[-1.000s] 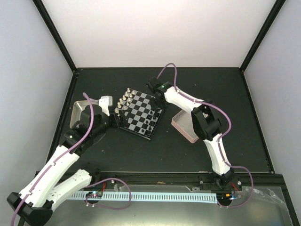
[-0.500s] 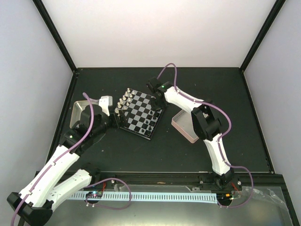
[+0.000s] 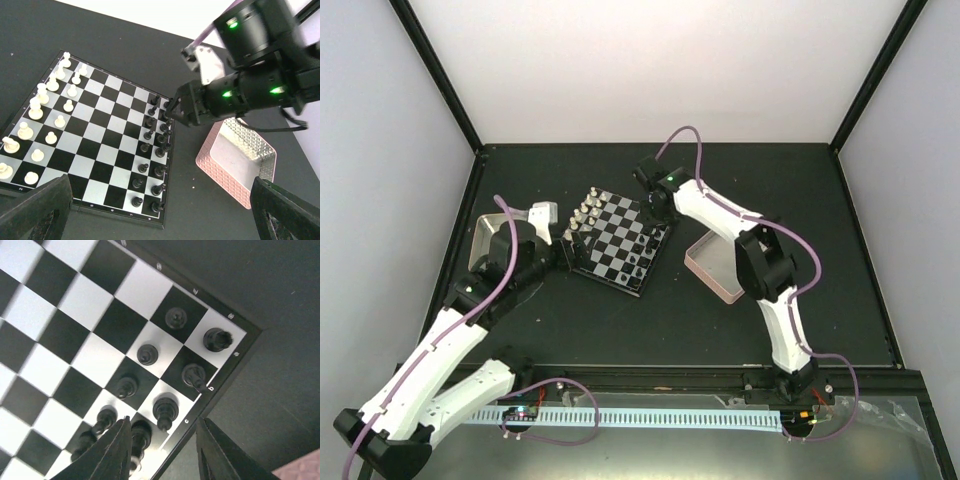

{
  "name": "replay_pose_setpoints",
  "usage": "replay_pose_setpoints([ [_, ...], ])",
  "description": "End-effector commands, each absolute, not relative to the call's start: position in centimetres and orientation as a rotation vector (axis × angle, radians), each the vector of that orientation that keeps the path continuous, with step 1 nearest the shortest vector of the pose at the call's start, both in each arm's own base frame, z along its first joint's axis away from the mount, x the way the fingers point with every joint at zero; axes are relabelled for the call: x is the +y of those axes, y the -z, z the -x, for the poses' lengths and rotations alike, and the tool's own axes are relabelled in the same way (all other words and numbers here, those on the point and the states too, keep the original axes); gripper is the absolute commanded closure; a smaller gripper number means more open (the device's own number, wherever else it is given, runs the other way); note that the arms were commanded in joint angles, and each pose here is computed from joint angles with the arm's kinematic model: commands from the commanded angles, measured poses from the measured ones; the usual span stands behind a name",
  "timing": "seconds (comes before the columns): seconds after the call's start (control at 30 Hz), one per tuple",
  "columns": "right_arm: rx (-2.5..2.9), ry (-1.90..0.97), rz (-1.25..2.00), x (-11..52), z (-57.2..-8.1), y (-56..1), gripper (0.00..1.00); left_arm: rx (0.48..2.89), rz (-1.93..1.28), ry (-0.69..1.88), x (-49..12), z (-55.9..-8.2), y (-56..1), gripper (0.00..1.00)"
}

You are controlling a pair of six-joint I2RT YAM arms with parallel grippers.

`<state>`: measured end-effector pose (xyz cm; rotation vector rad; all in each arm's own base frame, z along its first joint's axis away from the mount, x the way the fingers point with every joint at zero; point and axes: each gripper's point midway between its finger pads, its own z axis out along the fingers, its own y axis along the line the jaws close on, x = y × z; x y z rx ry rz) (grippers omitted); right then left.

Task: Set up the chess pieces on the board
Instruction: Reset both arms

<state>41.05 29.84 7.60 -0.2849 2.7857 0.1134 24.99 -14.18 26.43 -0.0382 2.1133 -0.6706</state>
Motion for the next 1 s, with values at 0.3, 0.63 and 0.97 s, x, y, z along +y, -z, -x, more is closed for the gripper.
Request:
replay_pose_setpoints([
  [0.3, 2.395, -0.224, 0.059, 21.1, -36.1, -20.6, 0.5, 2.019, -0.07, 0.579, -12.9, -24.4, -29.7, 0.01],
  [0.63, 2.169, -0.091, -0.079, 10.3, -28.1, -23.6, 0.07, 1.946, -0.094, 0.496, -10.9, -22.8, -30.3, 0.01],
  [0.97, 1.858, -0.186, -0.242, 3.1, -20.8, -30.0, 0.0, 1.721, -0.041, 0.484, -7.3, -18.8, -35.4, 0.01],
])
